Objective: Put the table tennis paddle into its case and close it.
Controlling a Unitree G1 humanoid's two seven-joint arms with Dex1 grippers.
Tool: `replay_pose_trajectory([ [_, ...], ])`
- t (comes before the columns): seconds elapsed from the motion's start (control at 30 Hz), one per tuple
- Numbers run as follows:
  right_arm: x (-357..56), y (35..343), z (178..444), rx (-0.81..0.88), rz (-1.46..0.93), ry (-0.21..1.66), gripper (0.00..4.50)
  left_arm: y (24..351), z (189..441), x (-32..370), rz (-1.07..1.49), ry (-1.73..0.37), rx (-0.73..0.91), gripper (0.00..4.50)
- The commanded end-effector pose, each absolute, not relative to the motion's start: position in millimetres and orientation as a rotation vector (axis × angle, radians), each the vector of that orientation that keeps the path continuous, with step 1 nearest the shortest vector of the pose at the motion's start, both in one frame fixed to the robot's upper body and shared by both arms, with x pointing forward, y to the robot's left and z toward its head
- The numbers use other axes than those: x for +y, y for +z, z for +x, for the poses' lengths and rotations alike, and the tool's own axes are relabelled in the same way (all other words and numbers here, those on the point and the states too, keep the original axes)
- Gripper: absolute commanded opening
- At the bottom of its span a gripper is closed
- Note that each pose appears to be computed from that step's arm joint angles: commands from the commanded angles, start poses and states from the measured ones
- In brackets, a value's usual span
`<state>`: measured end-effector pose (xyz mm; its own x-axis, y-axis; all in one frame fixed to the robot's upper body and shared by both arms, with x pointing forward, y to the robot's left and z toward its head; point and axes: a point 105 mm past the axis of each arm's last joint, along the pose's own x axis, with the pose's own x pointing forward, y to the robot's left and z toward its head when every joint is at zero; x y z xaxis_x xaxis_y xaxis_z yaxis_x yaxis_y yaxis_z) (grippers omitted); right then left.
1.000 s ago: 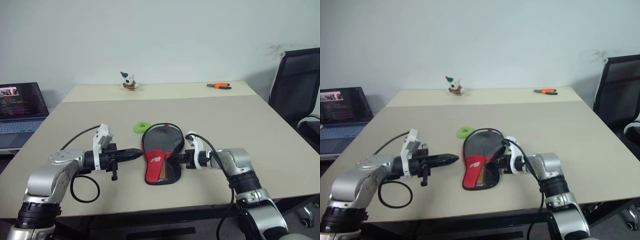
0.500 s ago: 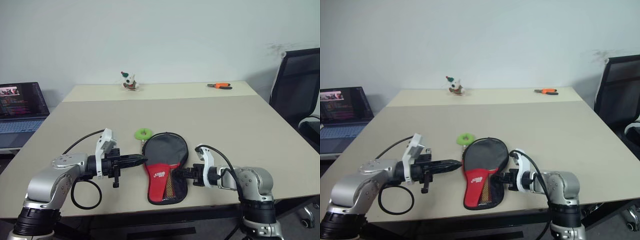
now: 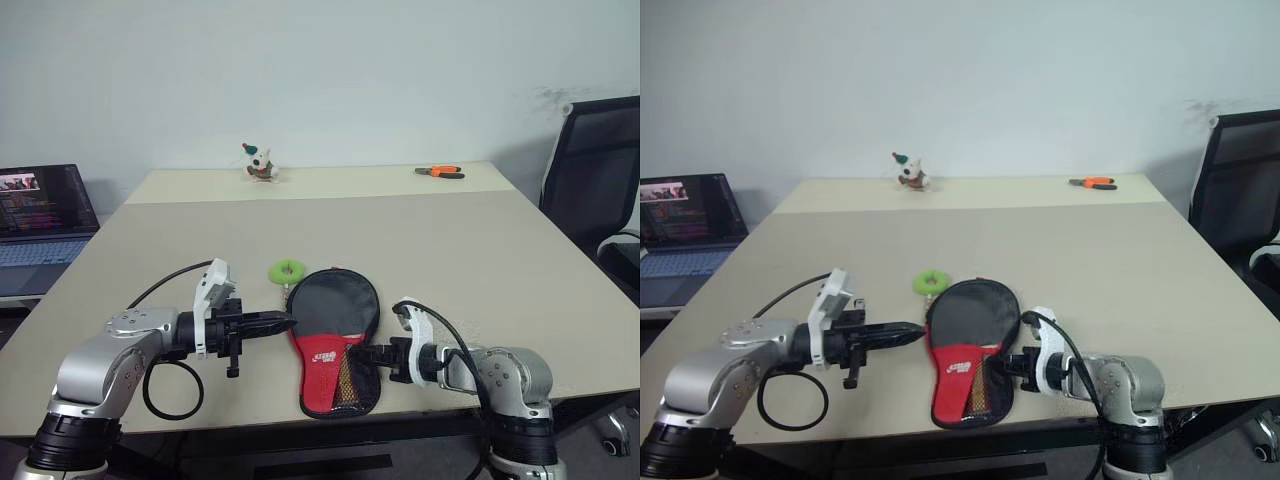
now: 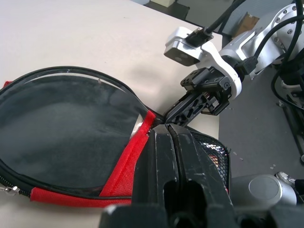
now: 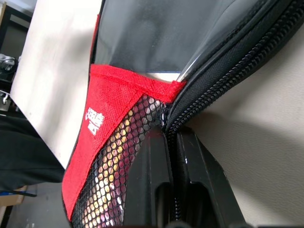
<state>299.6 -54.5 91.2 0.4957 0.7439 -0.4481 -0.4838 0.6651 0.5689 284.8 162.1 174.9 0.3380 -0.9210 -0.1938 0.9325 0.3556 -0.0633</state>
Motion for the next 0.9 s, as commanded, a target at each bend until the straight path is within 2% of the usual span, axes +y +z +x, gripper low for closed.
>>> replay_pose_trajectory([
  [0.03, -57.1, 97.6, 297.8, 0.696, 0.342, 0.771, 0.76, 182.9, 281.5, 161.8, 0.097, -1.213, 0.179, 0.0],
  [0.13, -58.8, 103.0, 295.6, 0.665, 0.255, 0.793, 1.72, 182.2, 281.1, 161.6, 0.094, -1.207, 0.176, 0.0],
  [0.3, -69.8, 128.3, 283.2, 0.508, -0.096, 0.931, 3.49, 181.6, 282.2, 164.8, 0.081, -1.176, 0.168, 0.0],
  [0.4, -71.2, 153.4, 287.8, 0.386, -0.113, 0.983, 4.49, 182.2, 286.7, 168.6, 0.069, -1.134, 0.157, 0.0],
  [0.47, -61.0, 179.0, 297.2, 0.274, -0.04, 1.024, 4.49, 185.2, 299.2, 175.5, 0.057, -1.052, 0.128, 0.0],
  [0.57, -46.6, 180.7, 312.6, 0.243, -0.025, 1.012, 4.49, 186.5, 319.3, 182.4, 0.055, -0.938, 0.104, 0.0],
  [0.6, -41.2, 177.2, 319.3, 0.246, -0.018, 0.997, 4.5, 185.8, 328.6, 185.5, 0.061, -0.886, 0.1, 0.18],
  [0.67, -33.1, 170.1, 327.8, 0.256, -0.013, 0.975, 4.5, 184.8, 343.9, 191.1, 0.073, -0.804, 0.094, 0.6],
  [0.9, -16.4, 154.6, 328.9, 0.274, -0.023, 0.972, 4.5, 178.0, 393.8, 206.8, 0.084, -0.572, 0.104, 3.12],
])
